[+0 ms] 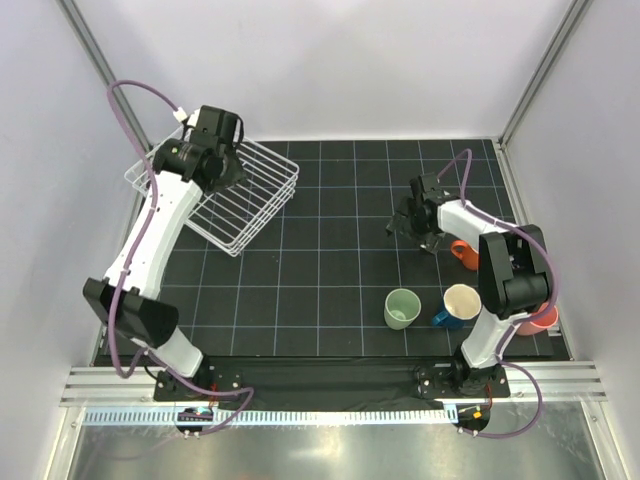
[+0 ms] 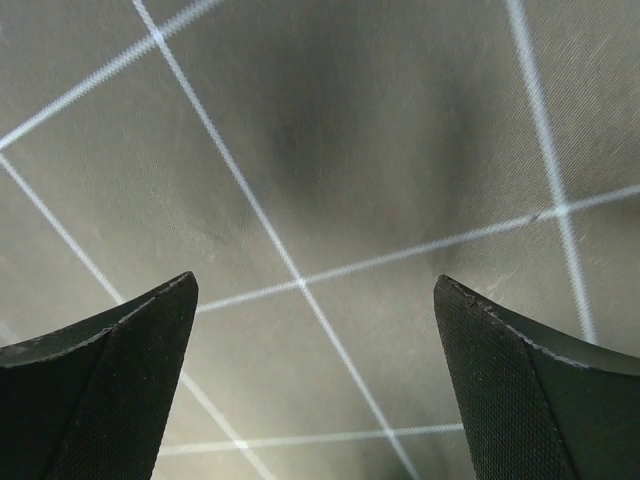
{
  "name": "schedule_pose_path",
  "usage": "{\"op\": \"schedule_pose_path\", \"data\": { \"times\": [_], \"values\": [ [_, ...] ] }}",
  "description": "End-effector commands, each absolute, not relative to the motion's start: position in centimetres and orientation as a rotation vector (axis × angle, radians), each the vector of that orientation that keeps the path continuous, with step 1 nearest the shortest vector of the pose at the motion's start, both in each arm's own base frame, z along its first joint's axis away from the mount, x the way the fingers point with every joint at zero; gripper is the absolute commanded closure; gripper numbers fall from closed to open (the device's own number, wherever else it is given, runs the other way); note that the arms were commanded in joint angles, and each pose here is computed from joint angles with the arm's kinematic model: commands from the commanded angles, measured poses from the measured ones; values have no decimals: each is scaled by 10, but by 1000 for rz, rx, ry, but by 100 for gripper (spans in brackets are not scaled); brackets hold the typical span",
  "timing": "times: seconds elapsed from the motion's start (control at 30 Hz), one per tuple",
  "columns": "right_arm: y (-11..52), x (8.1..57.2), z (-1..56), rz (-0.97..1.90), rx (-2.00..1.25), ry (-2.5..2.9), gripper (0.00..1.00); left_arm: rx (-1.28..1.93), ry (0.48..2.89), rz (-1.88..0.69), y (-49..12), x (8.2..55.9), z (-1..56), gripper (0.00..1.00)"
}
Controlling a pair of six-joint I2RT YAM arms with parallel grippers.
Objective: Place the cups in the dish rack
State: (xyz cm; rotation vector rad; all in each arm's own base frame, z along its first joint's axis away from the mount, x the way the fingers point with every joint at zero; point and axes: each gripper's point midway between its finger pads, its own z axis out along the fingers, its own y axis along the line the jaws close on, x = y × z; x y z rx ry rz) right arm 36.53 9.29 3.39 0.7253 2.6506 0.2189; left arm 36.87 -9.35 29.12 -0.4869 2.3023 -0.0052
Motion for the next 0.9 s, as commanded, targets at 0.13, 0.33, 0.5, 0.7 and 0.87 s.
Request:
{"op": "schedule_pose_path", "data": {
  "times": [0.13,0.33,0.5,0.7,0.87],
  "values": [
    [75,398,32,-66,581,2535,0,-593,2289,-50,-80,423,286,100],
    [73,412,29,-101,559,2483,0,-611,2304,-48,-74,455,269,100],
    [79,432,51,-106,483,2414,0,-629,2323,-48,-67,471,253,100],
    [79,444,65,-136,463,2411,0,-626,2350,-53,-67,490,236,100],
    [85,443,105,-72,418,2360,0,-610,2354,-87,-76,510,228,100]
  ]
}}
